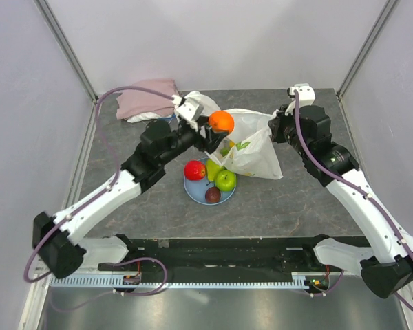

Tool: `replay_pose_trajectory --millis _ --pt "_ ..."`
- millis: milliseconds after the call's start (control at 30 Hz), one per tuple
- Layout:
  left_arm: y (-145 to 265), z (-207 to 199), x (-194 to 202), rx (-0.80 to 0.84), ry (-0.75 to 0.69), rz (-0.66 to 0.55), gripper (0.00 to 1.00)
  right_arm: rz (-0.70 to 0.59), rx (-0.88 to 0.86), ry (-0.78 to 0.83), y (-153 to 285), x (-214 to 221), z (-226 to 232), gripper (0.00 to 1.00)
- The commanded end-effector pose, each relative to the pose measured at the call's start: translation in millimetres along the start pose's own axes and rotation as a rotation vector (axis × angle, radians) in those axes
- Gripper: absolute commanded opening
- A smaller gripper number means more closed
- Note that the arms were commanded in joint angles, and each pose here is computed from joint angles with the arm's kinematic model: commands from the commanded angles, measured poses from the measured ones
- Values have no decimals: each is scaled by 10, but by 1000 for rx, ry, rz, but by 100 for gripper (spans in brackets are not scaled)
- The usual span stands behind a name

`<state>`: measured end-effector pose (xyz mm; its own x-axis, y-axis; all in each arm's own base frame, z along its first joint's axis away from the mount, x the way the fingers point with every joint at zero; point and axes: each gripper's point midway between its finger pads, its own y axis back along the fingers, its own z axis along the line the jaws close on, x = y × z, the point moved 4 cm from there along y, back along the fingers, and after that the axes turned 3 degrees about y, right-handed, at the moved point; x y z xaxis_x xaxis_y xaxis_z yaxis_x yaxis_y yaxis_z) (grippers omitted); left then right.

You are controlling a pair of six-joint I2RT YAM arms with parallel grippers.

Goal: Place the fruits into the plastic bag

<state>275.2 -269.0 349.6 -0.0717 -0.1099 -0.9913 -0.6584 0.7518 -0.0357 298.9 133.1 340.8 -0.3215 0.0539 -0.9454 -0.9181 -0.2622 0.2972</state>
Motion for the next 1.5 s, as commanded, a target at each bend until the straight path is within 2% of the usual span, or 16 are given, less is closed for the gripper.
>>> replay_pose_trajectory --millis 0,333,500,633,867,1067,1467 --pt "-436 120 270 -16 -44 95 62 -52 -5 -19 89 -118 -7 0" --pt "-794 149 1060 43 18 287 61 -50 -3 -23 102 -106 -22 0" --pt "-1012 122 1307 88 65 358 62 -38 -9 -27 83 -66 -13 0" --pt "-1175 162 1670 92 96 473 62 -41 -8 -29 104 -68 -18 0" --pt "-1197 214 2015 70 125 586 69 -42 0 -30 124 -66 -35 0" --pt "-1189 207 1998 68 132 584 79 -33 0 -28 101 -39 -31 0" --pt "-1198 213 1941 61 126 568 89 -36 6 -27 105 -44 -43 0"
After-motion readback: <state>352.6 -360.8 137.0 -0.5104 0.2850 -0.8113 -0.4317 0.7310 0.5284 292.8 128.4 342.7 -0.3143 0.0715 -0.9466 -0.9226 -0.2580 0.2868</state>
